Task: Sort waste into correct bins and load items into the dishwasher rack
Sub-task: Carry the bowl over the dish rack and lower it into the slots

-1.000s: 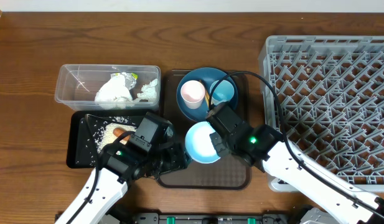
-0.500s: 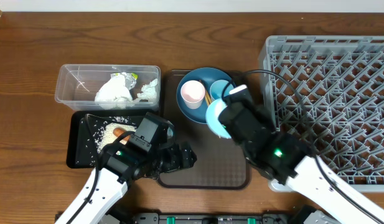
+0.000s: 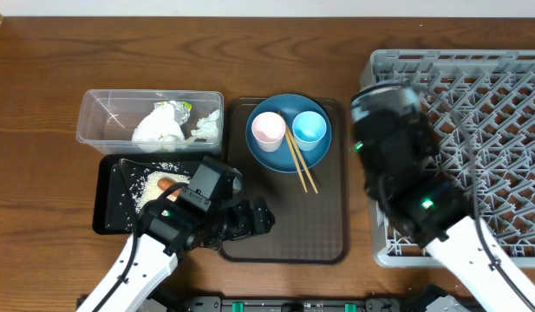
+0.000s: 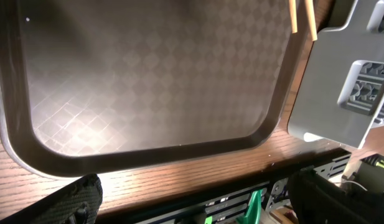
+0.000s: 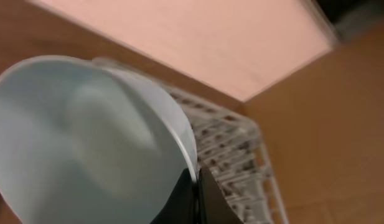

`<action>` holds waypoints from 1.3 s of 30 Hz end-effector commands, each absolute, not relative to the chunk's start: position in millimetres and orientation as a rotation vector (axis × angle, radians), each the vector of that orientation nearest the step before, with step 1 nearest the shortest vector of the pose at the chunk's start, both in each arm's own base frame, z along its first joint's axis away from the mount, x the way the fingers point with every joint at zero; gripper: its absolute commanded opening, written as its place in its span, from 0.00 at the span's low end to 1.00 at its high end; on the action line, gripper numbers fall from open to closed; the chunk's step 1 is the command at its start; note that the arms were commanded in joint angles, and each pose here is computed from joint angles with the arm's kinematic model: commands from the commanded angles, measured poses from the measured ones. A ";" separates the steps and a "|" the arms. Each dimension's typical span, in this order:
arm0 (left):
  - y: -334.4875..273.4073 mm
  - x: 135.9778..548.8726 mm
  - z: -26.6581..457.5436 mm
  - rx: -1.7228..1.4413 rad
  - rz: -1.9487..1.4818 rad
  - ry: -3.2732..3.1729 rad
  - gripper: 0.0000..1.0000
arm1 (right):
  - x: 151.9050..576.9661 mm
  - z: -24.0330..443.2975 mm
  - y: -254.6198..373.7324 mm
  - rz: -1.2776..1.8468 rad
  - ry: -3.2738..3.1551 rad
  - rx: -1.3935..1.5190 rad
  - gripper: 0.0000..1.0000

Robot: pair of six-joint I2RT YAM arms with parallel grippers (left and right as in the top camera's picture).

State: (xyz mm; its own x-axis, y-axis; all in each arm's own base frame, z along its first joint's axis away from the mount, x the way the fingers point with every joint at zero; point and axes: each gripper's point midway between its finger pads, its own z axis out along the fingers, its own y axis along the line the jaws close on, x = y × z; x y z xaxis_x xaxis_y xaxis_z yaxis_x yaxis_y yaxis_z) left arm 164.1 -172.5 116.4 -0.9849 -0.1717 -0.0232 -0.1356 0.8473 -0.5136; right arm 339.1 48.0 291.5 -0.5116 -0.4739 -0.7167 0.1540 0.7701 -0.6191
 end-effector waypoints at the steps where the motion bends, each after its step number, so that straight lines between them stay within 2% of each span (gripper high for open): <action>1: -175.0 167.1 125.6 -0.231 -0.834 2.929 0.98 | 347.1 318.9 6.7 -0.949 1.916 -0.173 0.01; 6: -175.0 167.1 125.6 -0.231 -0.834 2.929 0.98 | 363.5 339.3 -42.0 -1.021 1.847 0.017 0.01; 11: -175.0 167.0 125.5 -0.231 -0.833 2.929 0.98 | 384.7 334.0 -80.1 -1.110 1.822 0.126 0.01; 24: -175.0 167.0 125.5 -0.231 -0.833 2.929 0.98 | 456.1 258.9 -125.9 -1.432 1.888 -0.062 0.01; 39: -175.0 167.1 125.6 -0.231 -0.834 2.929 0.98 | 474.7 192.2 -121.8 -1.422 1.986 -0.116 0.01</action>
State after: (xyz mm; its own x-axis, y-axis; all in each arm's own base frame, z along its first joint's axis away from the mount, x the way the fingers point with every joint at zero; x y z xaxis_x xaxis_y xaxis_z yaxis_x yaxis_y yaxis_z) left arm 164.6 -172.8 117.4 -0.9848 -0.1720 -0.0247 -0.1349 0.8465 -0.5151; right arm 473.3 -121.8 191.0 -0.7748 -0.4658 -0.4274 0.2627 0.3777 -0.8879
